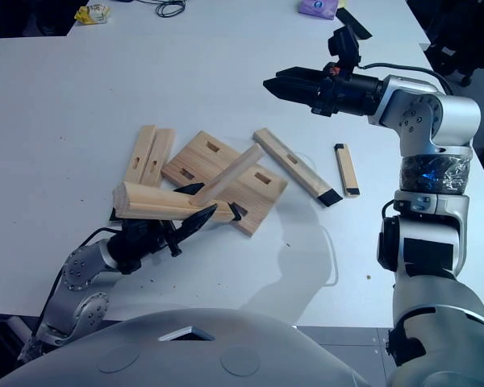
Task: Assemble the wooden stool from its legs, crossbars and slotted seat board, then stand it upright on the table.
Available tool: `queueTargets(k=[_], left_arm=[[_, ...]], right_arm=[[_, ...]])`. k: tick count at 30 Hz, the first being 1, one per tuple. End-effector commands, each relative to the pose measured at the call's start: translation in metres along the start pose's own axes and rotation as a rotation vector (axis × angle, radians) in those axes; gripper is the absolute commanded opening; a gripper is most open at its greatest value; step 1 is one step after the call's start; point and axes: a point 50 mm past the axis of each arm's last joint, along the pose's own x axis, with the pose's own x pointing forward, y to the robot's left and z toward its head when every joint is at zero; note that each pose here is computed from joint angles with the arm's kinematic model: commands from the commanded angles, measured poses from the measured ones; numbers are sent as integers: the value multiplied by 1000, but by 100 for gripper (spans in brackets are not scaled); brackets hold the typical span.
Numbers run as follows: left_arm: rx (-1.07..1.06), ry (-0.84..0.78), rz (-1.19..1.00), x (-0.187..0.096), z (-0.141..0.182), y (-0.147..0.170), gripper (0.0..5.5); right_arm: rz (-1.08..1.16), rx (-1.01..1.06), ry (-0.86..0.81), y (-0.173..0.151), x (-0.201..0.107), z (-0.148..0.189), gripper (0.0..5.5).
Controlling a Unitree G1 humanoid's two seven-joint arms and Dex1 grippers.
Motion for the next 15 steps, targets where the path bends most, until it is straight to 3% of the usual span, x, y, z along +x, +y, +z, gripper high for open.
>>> queueTargets(k=[1,8,15], left_arm=[[-20,174,44,-31,-5,9,205],[-9,246,-8,-48,12,21,205],[24,271,-83,-41,17,38,205]], right_arm=[[6,-11,14,7,-4,-6,350],[62,-231,214,22,-16,-34,350],[236,-329,261,54,-1,-45,350]])
